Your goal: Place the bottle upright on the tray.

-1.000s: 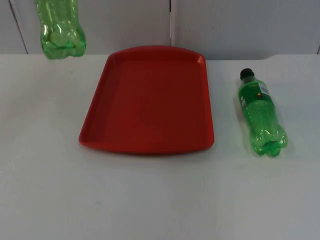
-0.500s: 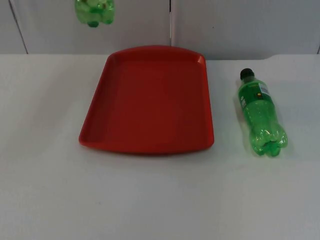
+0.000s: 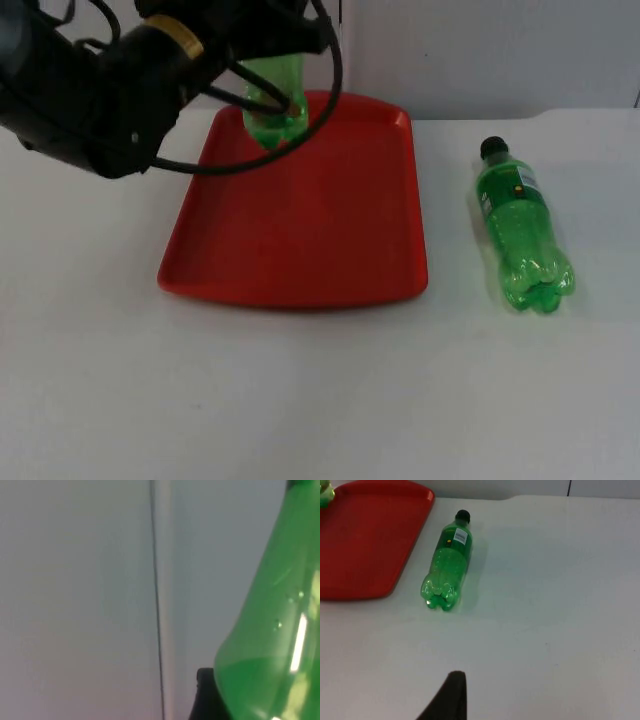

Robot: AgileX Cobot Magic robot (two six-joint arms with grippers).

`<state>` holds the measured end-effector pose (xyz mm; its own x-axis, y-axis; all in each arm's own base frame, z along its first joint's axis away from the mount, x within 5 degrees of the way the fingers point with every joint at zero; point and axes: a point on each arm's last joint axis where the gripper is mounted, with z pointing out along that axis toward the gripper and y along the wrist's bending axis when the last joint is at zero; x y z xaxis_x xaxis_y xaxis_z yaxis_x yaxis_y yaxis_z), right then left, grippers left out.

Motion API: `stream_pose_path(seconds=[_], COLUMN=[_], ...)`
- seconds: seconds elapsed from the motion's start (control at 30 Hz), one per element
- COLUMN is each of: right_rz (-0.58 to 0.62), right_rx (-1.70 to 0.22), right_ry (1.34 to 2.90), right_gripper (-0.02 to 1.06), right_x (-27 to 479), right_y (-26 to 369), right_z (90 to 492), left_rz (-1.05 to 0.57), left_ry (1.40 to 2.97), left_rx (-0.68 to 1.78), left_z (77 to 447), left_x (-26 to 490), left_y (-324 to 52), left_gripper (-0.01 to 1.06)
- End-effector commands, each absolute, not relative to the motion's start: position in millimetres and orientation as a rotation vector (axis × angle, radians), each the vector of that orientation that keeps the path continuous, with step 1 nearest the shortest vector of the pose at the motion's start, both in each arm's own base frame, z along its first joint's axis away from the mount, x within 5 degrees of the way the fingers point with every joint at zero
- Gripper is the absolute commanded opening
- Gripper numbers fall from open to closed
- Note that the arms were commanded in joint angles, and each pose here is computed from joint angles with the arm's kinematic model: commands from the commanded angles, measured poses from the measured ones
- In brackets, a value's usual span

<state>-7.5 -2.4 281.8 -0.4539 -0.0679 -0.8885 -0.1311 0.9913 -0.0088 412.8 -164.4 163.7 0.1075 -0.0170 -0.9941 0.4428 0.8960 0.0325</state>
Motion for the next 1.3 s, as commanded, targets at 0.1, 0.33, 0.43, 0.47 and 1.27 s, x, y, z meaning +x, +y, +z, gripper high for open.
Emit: stream_pose_path(seconds=[0.1, 0.33, 0.43, 0.47, 1.27], right_rz=[0.07, 0.07, 0.07, 0.07, 0.07], right_rx=[-0.133, -0.133, -0.133, -0.133, -0.133], right_ry=[2.041, 2.041, 2.041, 2.041, 2.041], right_gripper=[1.05, 1.05, 1.05, 1.05, 1.05], right_x=[-7.3, -7.3, -7.3, -7.3, -7.3], right_y=[-2.5, -2.5, -2.5, -2.5, -2.5], right_z=[280.5, 280.5, 280.5, 280.5, 280.5], left_rz=[-0.342, -0.315, -0.278, -0.277, -0.281], left_ry=[1.408, 1.421, 1.43, 1.438, 1.471], left_rx=[0.335, 0.34, 0.361, 0.364, 0.405], left_z=[148.9, 128.0, 115.7, 110.7, 82.3], left_x=[434.2, 452.4, 457.9, 458.7, 457.1], left_y=[-154.1, -143.2, -138.9, -139.1, -141.1], left_gripper=[0.0, 0.0, 0.0, 0.0, 0.15])
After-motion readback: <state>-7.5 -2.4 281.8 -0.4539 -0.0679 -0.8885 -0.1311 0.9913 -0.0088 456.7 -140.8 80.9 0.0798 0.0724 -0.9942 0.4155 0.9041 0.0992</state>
